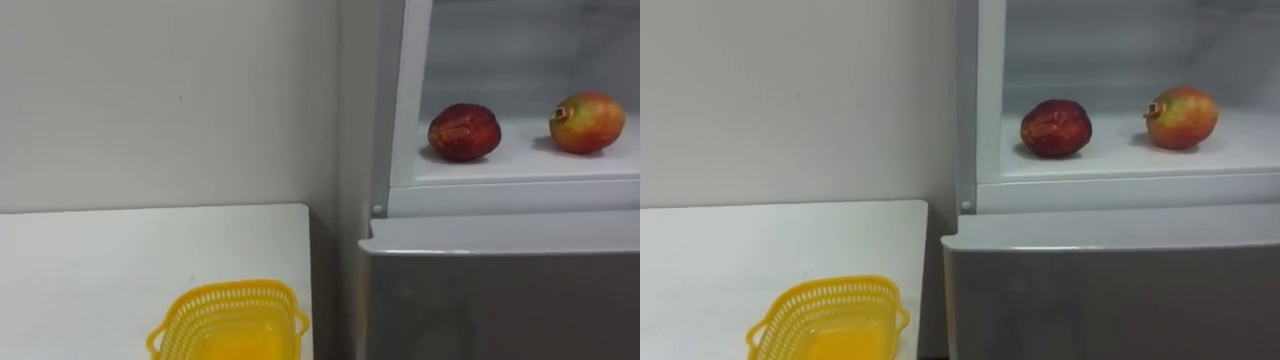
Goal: Retrieve from the upper fridge
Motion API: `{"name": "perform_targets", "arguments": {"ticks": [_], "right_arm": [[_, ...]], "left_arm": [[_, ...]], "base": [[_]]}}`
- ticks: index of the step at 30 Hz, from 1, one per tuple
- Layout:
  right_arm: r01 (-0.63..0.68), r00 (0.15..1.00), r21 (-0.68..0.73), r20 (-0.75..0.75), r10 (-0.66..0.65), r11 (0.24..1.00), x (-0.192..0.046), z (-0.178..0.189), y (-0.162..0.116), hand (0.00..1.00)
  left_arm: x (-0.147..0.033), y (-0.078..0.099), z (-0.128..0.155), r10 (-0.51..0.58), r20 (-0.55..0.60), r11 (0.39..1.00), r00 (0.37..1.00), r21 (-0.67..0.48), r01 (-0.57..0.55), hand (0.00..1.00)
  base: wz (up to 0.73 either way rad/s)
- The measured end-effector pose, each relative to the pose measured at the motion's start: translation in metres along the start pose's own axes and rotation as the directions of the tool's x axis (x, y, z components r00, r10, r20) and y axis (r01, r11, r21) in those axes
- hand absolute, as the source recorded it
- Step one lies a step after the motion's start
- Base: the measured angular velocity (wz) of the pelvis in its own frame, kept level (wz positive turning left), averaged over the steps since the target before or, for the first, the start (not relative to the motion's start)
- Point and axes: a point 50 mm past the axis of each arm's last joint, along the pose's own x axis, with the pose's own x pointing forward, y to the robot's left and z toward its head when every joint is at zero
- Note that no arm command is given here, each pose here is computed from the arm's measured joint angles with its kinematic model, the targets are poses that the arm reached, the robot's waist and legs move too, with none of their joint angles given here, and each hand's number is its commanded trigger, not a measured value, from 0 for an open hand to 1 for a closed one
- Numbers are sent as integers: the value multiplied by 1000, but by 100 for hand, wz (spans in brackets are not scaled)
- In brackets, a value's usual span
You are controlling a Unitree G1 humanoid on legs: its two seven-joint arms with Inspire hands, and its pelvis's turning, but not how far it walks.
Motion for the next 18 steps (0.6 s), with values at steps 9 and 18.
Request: {"name": "perform_targets", "arguments": {"ticks": [9,18], "right_arm": [[-79,763,259,637,-109,963,-59,137,6,0],[49,263,231,936,-236,972,-149,211,-2,0]], "left_arm": [[-2,2,-2,79,75,997,994,1,-79,0],[-2,-3,-3,69,99,997,993,26,-72,0]], "base": [[-13],[-4]]}}
